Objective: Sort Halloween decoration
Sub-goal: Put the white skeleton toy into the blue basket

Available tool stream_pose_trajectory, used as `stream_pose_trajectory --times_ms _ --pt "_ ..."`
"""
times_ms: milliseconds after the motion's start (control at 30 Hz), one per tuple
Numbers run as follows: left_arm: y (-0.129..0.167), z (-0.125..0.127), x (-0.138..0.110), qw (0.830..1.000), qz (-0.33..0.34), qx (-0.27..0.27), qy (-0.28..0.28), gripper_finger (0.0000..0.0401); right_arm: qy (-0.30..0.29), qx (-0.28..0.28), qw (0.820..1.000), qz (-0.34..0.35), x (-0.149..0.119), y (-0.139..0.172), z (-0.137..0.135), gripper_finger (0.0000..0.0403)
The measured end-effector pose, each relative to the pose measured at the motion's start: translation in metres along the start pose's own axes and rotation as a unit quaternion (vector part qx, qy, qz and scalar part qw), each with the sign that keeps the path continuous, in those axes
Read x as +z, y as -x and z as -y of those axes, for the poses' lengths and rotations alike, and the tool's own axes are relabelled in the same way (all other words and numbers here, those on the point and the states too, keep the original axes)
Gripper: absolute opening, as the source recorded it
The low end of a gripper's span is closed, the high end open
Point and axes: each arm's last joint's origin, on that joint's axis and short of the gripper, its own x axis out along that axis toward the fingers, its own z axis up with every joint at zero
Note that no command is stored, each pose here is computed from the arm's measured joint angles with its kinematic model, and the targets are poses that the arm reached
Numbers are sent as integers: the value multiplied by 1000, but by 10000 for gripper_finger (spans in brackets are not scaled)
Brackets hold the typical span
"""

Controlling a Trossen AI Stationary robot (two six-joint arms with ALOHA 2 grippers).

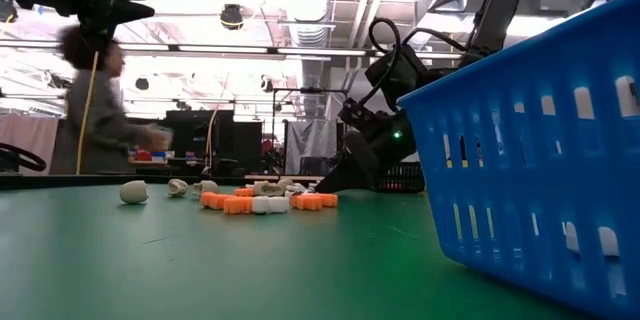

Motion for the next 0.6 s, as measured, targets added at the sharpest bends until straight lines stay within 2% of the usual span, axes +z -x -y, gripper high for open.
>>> stream_pose_trajectory --times_ms 233,400,600 --pt "0 0 0 1000 0 0 5 121 -4 27 999 32 28 26 -22 9" --pt "0 0 0 1000 0 0 3 121 15 71 996 46 59 71 -56 8" --pt "0 0 0 1000 0 0 5 121 -18 166 984 57 78 140 -110 7"
